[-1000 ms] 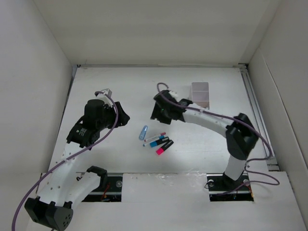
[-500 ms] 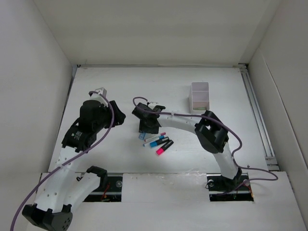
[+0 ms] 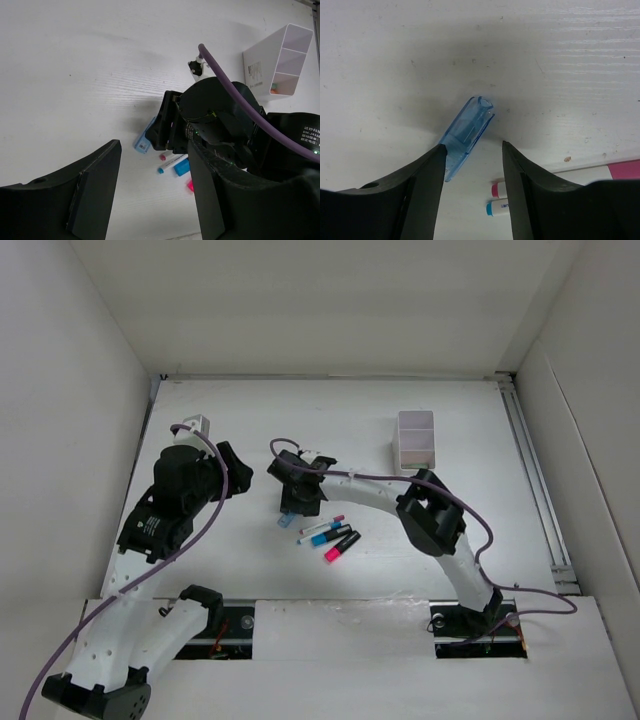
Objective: Sort the stationery into containers
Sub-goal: Grab a piece of stationery with the right arm
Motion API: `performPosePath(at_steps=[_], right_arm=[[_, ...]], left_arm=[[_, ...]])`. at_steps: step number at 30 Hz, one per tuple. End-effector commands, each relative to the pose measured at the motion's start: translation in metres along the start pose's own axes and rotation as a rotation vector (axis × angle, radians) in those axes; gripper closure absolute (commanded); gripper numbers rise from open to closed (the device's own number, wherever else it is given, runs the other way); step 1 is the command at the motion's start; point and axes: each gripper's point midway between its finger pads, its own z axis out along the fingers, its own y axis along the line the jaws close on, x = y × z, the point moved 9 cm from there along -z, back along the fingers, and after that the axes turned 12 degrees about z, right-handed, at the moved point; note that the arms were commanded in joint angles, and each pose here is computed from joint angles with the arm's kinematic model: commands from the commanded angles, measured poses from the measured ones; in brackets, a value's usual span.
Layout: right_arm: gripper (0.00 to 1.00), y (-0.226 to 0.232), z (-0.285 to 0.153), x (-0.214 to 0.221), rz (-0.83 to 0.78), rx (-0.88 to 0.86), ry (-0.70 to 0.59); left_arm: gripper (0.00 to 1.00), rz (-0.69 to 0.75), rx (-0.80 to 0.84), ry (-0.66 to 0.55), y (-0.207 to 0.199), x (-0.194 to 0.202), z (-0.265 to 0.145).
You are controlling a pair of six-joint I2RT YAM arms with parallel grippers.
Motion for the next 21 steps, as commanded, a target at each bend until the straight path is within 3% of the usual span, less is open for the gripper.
performPosePath(at_steps=[1, 4, 8, 9, 12, 17, 21], right_arm=[[0.45, 0.0, 0.003, 0.006, -0.007, 0.022, 0.026], [0.44, 0.006, -0.012, -0.001, 0.01, -0.012, 0.004], [0.53, 0.013, -0.03, -0.007, 0.037, -0.089, -0.011], [0.6, 0.015, -0.03, -0.007, 0.04, -0.102, -0.015], [0.62, 0.021, -0.042, -0.007, 0.04, -0.139, -0.023], [0.42, 0.017, -0.031, -0.004, 0.028, -0.088, -0.006], [0.42, 0.015, -0.014, 0.001, 0.017, -0.044, 0.008]], left_arm=[[0.48, -0.003, 0.007, -0.039, -0.002, -0.007, -0.007], [0.48, -0.003, 0.01, -0.048, -0.003, -0.01, -0.009], [0.48, -0.004, 0.004, -0.061, -0.003, -0.014, -0.013], [0.48, -0.004, 0.008, -0.075, -0.004, -0.018, -0.016], [0.48, -0.006, 0.016, -0.102, -0.006, -0.026, -0.021], [0.48, -0.006, 0.017, -0.105, -0.007, -0.03, -0.021], [0.48, -0.005, 0.014, -0.094, -0.006, -0.027, -0.019]])
